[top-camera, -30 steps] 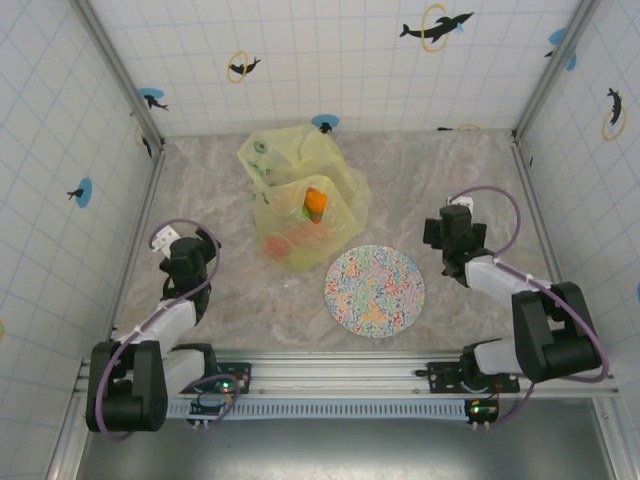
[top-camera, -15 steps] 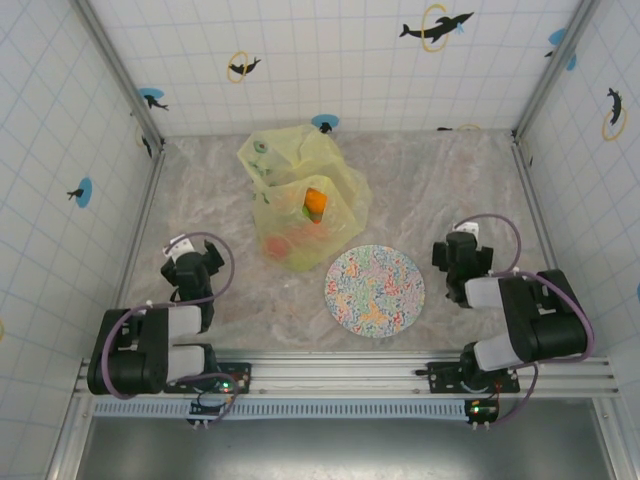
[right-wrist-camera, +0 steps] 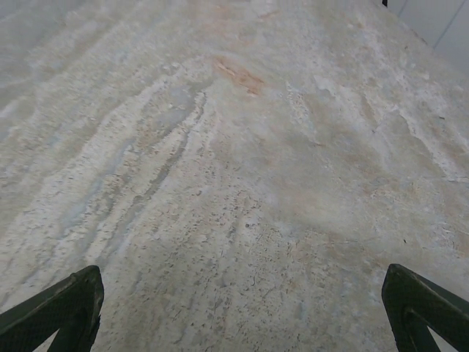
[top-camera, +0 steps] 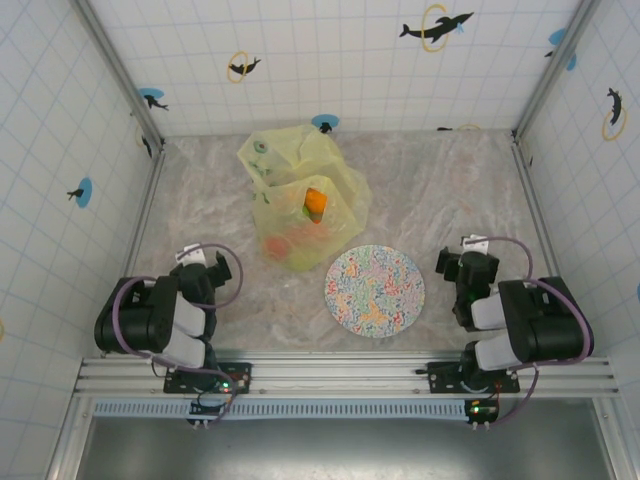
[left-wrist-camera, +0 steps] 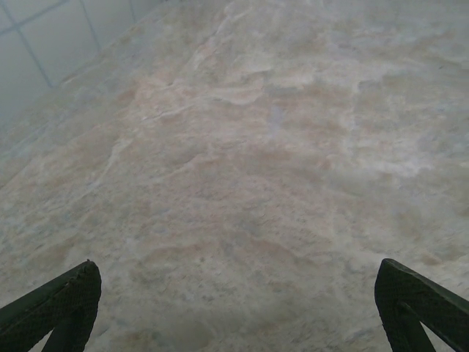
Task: Place the fruits into the plastic bag
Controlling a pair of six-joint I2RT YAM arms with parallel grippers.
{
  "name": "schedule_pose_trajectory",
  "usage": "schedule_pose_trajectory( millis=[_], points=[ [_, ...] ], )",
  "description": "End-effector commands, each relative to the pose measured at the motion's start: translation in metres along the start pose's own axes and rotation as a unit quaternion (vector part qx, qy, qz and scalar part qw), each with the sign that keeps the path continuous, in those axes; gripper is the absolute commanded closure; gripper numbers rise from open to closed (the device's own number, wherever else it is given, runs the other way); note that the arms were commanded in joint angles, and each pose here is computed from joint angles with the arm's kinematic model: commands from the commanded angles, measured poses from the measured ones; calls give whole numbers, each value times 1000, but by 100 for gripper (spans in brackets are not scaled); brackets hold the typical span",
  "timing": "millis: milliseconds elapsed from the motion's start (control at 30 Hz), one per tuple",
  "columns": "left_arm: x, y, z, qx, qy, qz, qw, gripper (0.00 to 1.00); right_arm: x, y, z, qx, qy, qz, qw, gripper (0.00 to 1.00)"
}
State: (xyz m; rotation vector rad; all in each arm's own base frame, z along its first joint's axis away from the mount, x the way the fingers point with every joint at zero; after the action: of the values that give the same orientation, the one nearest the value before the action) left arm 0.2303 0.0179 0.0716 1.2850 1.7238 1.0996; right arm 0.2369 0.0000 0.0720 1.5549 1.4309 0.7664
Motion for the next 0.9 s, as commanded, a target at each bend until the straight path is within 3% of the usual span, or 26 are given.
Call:
schedule_pose_trajectory(
  millis=[0,67,167,867],
  points=[
    [-7,13,-4,-45,-40,8,998,2,-3,7,-8,-63,13,19,998,0],
    [-7,13,-4,-44,-40,8,998,2,-5,7,-14,-85,18,28,996,0],
    [-7,13,-4,-44,-40,8,998,2,-3,5,-7,-61,24,25,998,0],
    [-7,14,-4,-46,-40,8,998,2,-4,5,-8,-62,26,28,997,0]
  ],
)
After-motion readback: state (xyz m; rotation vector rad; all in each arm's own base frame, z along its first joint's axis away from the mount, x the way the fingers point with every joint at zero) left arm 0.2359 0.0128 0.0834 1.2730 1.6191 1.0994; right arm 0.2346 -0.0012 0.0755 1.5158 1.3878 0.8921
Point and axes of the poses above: each hand's point on the last joint's axis, 136 mm out from that joint toward the fingers, its own z axis out along the fingers, its own x axis along the line the jaws close on, y = z × x, the point moved 8 cm from there along -z, back along the fingers, and after that the axes turned 3 degrees about -z, right-handed, at the moved point
